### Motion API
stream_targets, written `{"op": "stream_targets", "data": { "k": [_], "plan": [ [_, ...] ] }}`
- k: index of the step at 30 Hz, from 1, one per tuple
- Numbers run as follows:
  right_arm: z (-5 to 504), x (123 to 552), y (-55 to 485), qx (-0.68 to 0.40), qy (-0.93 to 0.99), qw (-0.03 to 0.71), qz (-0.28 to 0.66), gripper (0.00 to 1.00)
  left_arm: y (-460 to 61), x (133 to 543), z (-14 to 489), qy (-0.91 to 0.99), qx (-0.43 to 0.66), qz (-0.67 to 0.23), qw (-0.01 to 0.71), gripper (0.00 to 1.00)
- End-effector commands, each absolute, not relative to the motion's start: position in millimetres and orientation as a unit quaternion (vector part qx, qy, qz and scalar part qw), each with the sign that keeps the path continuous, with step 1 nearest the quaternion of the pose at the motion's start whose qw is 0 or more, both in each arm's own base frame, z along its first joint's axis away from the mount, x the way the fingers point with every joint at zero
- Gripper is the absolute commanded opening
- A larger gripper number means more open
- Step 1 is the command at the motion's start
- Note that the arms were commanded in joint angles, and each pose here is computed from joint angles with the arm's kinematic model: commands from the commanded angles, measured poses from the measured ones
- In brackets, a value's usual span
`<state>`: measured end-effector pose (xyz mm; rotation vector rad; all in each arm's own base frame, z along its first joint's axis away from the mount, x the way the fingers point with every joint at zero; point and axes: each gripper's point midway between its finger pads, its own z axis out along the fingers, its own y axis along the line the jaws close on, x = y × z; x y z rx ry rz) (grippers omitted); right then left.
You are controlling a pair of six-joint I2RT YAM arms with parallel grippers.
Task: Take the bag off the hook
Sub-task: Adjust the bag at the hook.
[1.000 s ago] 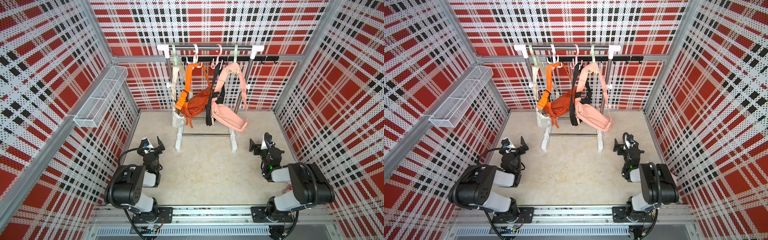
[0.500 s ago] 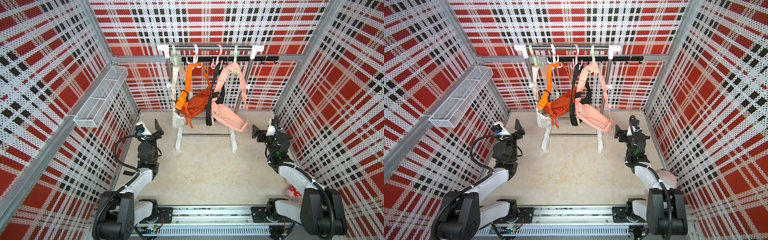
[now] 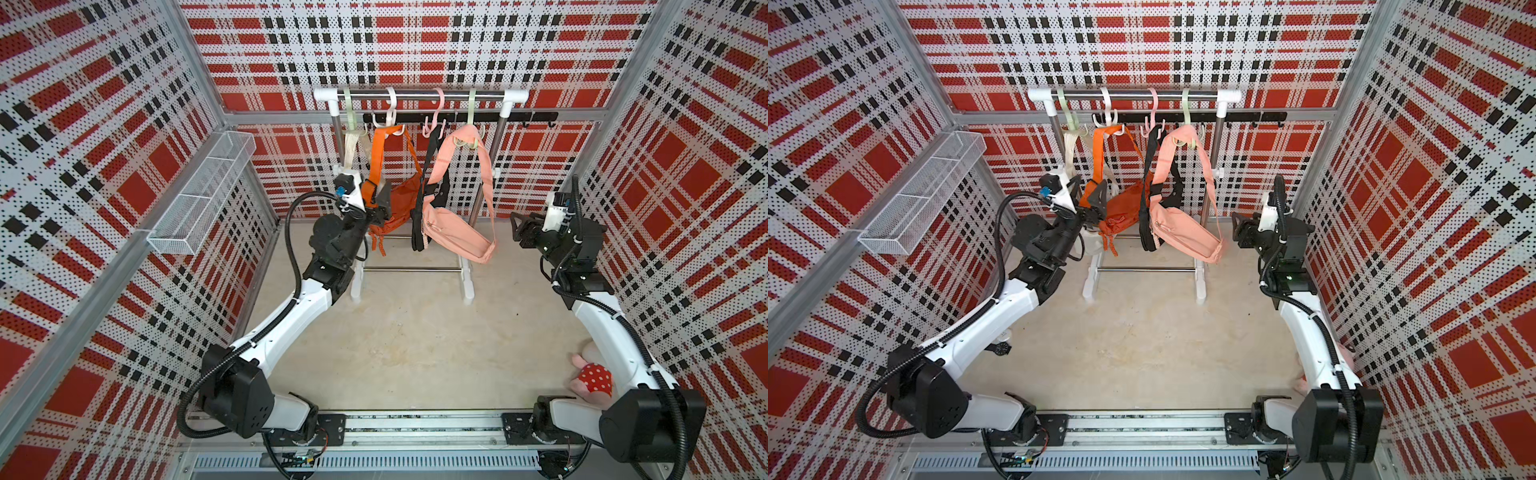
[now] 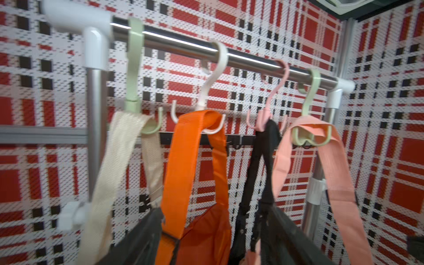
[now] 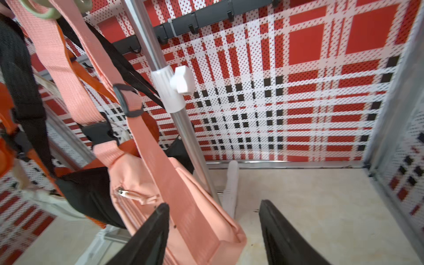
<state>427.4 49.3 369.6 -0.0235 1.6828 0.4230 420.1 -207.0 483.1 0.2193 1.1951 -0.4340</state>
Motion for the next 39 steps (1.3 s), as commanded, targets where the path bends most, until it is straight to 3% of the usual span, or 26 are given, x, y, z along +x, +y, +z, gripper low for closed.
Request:
{"op": "stream_targets", "data": {
  "k": [1,9,20,30,39],
  "plan": [
    [375,429,65,-0.024,0.753,0.618,0.225,0.65,-246,422,484,0.571,0.169,-0.223,0.772,0.73],
    [423,427,76,-0.05,0.729,0.636,0.248,0.64,-327,460,483,0.629,0.246,-0.253,0.693,0.65],
    [454,425,96,-0.08,0.715,0.64,0.269,0.62,-366,491,469,0.622,0.257,-0.303,0.674,0.61],
    [444,430,97,-0.084,0.718,0.638,0.264,0.63,-353,519,461,0.624,0.206,-0.286,0.697,0.61],
    [439,423,106,-0.1,0.705,0.641,0.286,0.62,-321,501,474,0.586,0.205,-0.29,0.729,0.6]
  ]
}}
